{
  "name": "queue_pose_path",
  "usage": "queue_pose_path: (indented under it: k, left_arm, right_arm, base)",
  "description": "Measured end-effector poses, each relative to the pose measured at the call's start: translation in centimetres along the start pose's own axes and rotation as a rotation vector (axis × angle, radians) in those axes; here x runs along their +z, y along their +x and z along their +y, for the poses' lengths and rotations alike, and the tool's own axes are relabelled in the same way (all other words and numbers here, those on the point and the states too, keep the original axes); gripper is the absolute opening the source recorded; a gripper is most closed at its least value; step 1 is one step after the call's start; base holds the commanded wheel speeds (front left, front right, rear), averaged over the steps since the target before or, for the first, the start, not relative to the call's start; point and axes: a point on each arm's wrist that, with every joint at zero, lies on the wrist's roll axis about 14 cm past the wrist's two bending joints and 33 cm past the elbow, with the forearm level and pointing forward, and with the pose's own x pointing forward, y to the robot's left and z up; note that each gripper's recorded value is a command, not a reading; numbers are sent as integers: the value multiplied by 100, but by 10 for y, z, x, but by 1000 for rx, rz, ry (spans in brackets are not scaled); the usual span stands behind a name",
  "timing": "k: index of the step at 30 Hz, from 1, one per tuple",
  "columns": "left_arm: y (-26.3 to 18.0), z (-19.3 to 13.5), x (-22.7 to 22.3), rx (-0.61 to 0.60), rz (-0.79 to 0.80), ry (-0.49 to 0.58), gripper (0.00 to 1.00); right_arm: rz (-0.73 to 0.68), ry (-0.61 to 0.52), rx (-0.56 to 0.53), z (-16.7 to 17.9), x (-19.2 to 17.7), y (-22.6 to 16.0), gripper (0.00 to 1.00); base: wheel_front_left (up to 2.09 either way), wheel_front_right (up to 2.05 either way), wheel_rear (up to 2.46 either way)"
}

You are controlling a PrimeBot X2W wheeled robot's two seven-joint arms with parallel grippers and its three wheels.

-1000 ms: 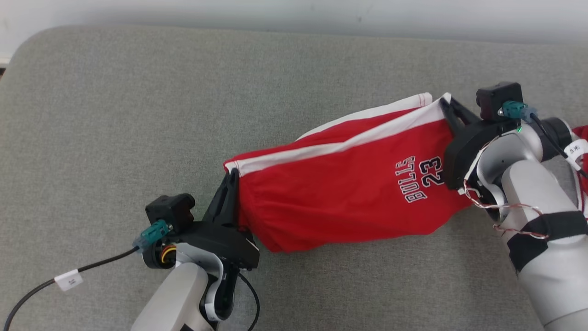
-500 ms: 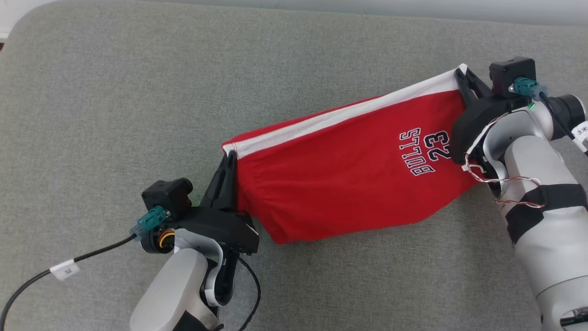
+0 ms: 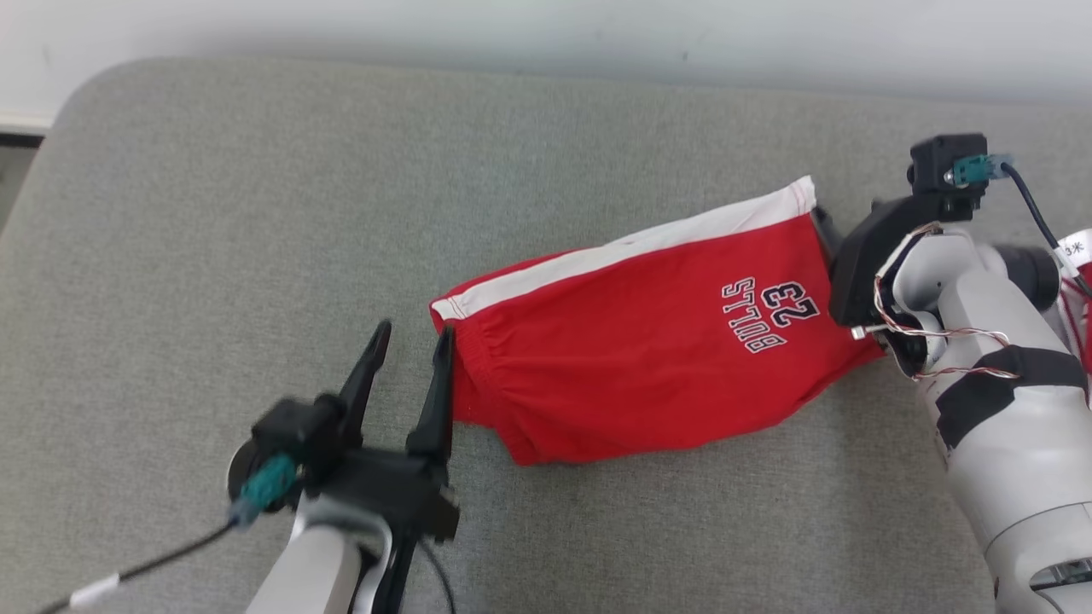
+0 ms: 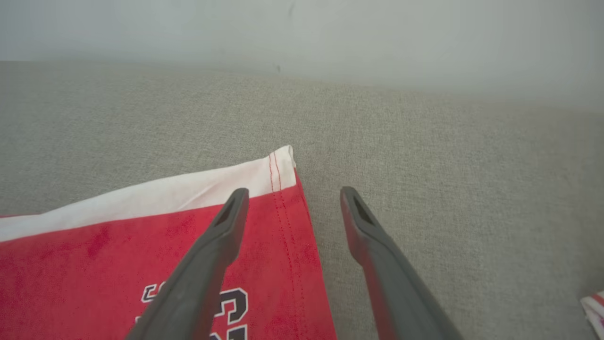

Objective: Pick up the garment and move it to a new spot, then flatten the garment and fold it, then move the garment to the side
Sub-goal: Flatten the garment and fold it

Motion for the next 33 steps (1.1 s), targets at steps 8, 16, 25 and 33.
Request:
queue_pose_path:
  k: [8, 16, 25, 33]
  left_arm:
    - [-61, 10, 10, 10, -29, 125, 100]
    - [-93, 26, 9, 79, -21, 165, 100]
    - [-102, 37, 9, 125, -18, 168, 100]
    - [-110, 46, 9, 171, -19, 154, 100]
  right_arm:
    - [176, 68, -62, -27, -26, -31, 100]
    - [212, 123, -77, -30, -39, -25, 100]
    - [307, 100, -60, -15, -62, -7, 100]
    - [431, 109, -15, 12, -83, 1, 100]
  base:
    - [0, 0, 0]
    - [0, 0, 0]
    - [0, 0, 0]
    - [0, 0, 0]
